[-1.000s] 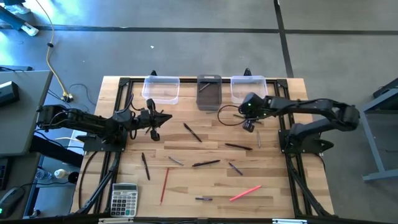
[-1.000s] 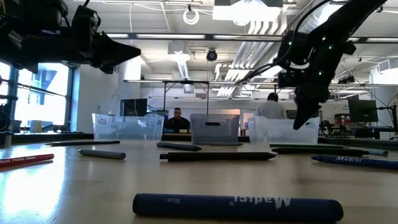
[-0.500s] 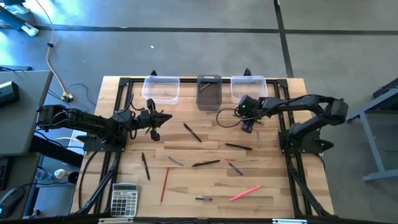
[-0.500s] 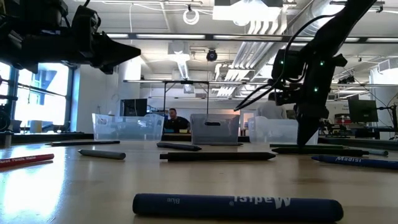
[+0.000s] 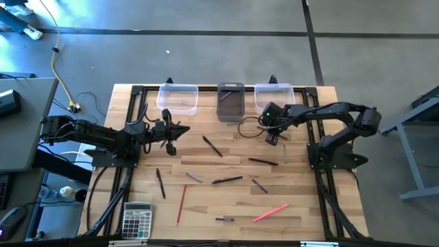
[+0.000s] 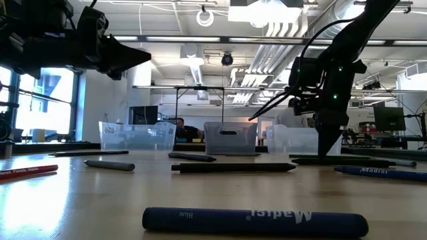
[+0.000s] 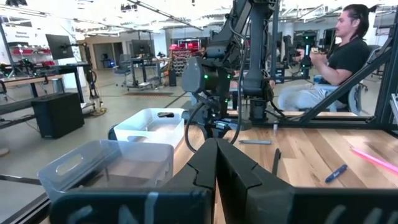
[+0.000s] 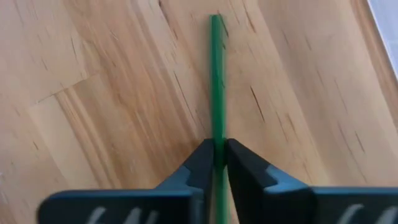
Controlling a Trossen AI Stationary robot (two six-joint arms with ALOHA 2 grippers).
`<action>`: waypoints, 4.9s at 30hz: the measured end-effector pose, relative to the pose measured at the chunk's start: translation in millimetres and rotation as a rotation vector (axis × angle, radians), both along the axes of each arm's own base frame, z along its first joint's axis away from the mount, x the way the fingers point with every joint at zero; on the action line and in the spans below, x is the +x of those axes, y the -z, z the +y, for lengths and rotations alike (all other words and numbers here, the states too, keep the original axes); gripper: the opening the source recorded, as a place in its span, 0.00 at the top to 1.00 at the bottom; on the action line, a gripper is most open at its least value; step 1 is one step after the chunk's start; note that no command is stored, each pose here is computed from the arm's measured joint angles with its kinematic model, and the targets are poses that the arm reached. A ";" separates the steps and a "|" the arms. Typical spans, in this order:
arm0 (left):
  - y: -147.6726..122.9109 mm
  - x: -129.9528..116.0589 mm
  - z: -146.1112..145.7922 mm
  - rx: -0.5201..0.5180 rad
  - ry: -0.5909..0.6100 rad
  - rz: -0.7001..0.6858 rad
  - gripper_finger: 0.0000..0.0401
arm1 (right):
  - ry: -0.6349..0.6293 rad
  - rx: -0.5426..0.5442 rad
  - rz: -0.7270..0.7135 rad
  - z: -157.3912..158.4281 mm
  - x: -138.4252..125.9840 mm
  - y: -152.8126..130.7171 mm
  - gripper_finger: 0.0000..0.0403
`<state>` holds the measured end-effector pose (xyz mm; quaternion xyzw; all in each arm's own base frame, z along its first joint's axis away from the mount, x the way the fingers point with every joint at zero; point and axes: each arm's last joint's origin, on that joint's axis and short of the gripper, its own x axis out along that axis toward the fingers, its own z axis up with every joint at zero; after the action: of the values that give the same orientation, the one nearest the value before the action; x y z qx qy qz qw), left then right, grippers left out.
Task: Sort crayons/erasers/pens/pencils in bins
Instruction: Put the green pencil into the right transparent bin, then put the red pencil into the right transparent bin
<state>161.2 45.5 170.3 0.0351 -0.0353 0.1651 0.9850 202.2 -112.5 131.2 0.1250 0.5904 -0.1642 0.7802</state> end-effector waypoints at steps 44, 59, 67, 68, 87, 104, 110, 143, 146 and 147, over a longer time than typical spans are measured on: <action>1.2 0.1 0.2 -0.028 0.000 0.004 1.00 | 0.114 -0.407 -0.222 -118.4 -3.6 -101.4 0.98; 2.1 -0.1 0.8 -0.032 -0.025 0.012 1.00 | 0.120 -0.488 -0.273 -113.9 -39.1 -32.1 0.98; 2.1 -0.1 0.9 -0.032 -0.027 0.012 1.00 | 0.104 -0.462 -0.280 -114.0 -38.0 -27.7 0.98; 2.1 -0.1 0.9 -0.032 -0.027 0.012 1.00 | 0.103 -0.454 -0.274 -114.4 -37.6 -25.0 0.98; 2.8 0.0 0.9 -0.033 -0.027 0.020 1.00 | 0.147 -0.422 -0.193 -117.3 -34.6 -4.1 0.75; 13.6 0.2 0.3 -0.062 -0.022 0.128 1.00 | 0.084 -0.541 -0.652 -60.1 -47.4 -61.7 0.96; 5.0 15.9 -1.7 -0.070 -0.014 0.262 1.00 | 0.032 -0.610 -1.009 -10.0 -52.2 -65.5 0.99; -37.8 97.1 -166.3 -0.290 0.269 1.161 0.79 | -0.134 -0.699 -1.229 55.2 -48.1 -80.5 1.00; -32.1 103.2 -175.6 -0.410 0.261 1.191 0.74 | -0.134 -0.698 -1.229 55.2 -48.1 -80.5 1.00; -29.0 104.2 -177.7 -0.461 0.246 1.204 0.73 | -0.134 -0.698 -1.228 55.2 -48.1 -80.4 1.00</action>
<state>265.4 -132.2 199.3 -0.0948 0.5547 0.0059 0.8266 154.1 -57.4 211.6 -0.0989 -0.0370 -0.1954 0.9750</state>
